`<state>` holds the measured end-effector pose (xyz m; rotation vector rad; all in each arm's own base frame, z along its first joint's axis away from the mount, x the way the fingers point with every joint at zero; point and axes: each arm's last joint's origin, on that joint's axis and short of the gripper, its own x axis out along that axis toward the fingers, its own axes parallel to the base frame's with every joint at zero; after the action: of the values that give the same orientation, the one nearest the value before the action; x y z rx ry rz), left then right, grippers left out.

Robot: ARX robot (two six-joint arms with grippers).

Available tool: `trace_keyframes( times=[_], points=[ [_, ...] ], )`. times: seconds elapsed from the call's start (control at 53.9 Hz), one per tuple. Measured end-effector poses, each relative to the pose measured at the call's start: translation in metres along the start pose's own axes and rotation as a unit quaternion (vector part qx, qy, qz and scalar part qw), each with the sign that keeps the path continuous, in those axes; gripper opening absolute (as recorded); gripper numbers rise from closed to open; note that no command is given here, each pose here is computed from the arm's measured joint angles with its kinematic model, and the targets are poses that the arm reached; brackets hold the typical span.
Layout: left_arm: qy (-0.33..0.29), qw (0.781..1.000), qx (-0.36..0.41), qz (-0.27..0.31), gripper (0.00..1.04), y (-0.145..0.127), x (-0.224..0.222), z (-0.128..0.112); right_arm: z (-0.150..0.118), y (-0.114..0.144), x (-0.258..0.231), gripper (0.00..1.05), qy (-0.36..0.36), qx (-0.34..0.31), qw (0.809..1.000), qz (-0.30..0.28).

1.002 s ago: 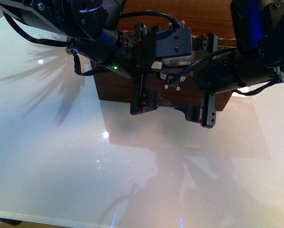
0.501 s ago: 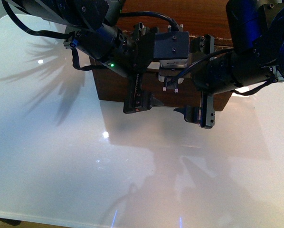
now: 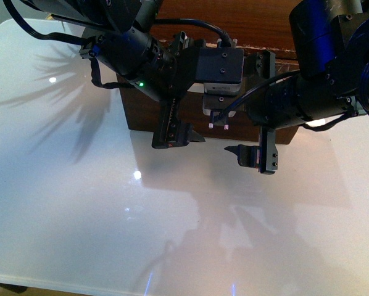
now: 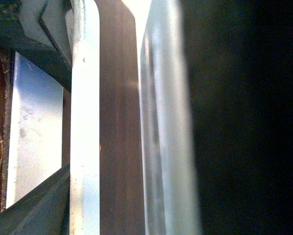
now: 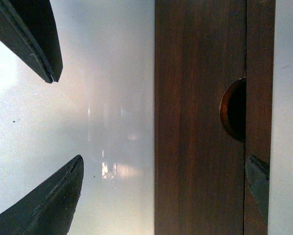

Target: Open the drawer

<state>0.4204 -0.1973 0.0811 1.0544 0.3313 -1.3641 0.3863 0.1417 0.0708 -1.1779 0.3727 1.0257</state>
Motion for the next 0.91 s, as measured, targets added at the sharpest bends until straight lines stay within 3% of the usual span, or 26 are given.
trace_keyframes(
  times=[0.909],
  points=[
    [-0.010,1.000,0.005,-0.013,0.96,-0.057,-0.018,0.003,0.029,0.060,-0.020,0.96,0.001,-0.006,1.000,0.004]
  ],
)
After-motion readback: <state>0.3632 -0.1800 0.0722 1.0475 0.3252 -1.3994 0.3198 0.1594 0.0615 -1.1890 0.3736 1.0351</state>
